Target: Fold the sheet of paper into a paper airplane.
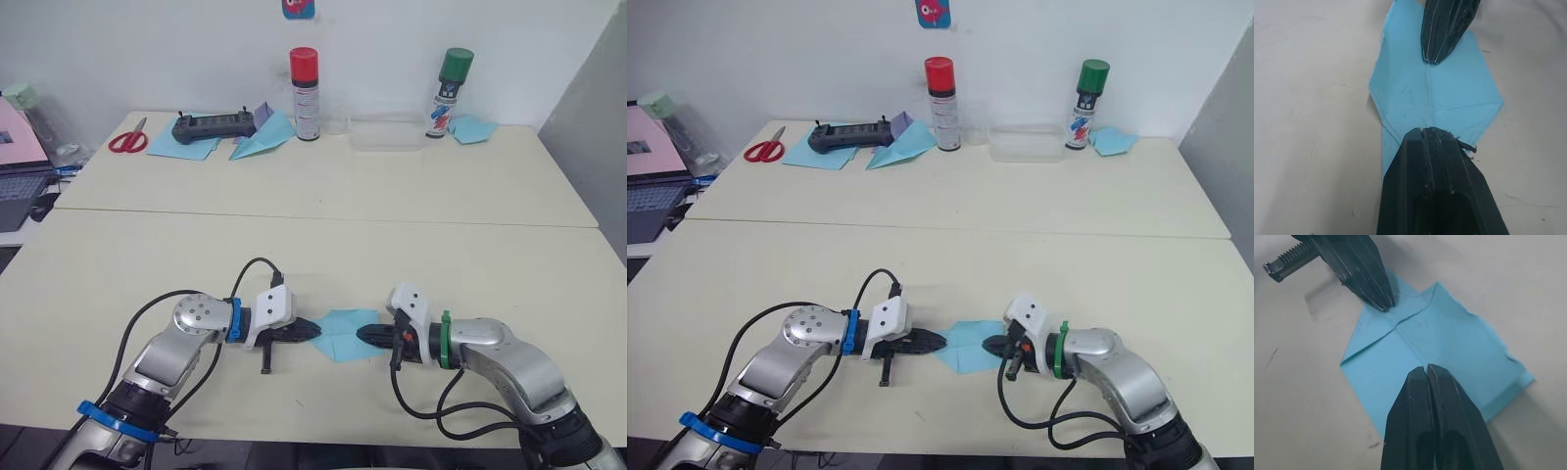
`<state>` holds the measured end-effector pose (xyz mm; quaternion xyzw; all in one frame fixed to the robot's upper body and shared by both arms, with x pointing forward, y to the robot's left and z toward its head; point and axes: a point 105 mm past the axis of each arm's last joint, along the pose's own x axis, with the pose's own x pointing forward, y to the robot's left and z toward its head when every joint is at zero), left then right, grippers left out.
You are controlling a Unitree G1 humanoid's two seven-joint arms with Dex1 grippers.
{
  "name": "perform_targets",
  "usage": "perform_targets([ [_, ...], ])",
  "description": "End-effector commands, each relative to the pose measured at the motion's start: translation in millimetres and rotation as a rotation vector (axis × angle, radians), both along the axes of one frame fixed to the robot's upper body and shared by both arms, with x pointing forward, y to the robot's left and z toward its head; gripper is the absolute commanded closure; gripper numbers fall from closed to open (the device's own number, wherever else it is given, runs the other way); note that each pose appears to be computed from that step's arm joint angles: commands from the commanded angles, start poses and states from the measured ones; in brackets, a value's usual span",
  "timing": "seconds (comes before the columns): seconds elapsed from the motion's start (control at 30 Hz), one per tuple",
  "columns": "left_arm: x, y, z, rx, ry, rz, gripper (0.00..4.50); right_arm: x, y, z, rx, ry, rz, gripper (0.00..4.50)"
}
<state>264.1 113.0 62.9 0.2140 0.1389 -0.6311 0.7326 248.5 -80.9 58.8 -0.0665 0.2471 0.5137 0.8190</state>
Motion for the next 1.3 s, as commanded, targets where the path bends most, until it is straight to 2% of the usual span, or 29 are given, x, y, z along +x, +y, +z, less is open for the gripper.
perform_targets([
  [0.03, -3, 12, -23, 0.07, 0.077, 0.038, 4.5, 11, -56, -25, -0.169, 0.077, -0.225, 4.41],
  [0.23, -3, 10, -25, 0.067, 0.081, 0.034, 4.5, 13, -74, -15, -0.135, 0.114, -0.314, 4.41],
  [0.43, -3, 11, -27, 0.067, 0.086, 0.034, 4.5, 8, -85, 6, -0.131, 0.079, -0.291, 4.41],
  [0.6, -3, 13, -27, 0.069, 0.082, 0.035, 4.5, -6, -69, 42, -0.072, -0.052, -0.115, 4.41],
  [0.73, -3, 13, -27, 0.067, 0.081, 0.033, 4.5, -7, -37, 56, 0.061, -0.115, -0.071, 4.41],
  [0.93, -4, 10, -26, 0.067, 0.077, 0.021, 4.5, -6, 9, 51, 0.188, -0.119, -0.019, 4.41],
  [1.1, -4, 9, -26, 0.07, 0.076, 0.006, 4.5, 8, 30, 34, 0.18, -0.123, -0.046, 4.41],
  [1.27, -6, 11, -27, 0.075, 0.078, 0.001, 4.5, 9, 36, 22, 0.144, -0.132, -0.057, 4.41],
  [1.3, -5, 11, -26, 0.077, 0.075, 0.002, 4.5, 6, 35, 12, 0.119, -0.106, -0.082, 4.41],
])
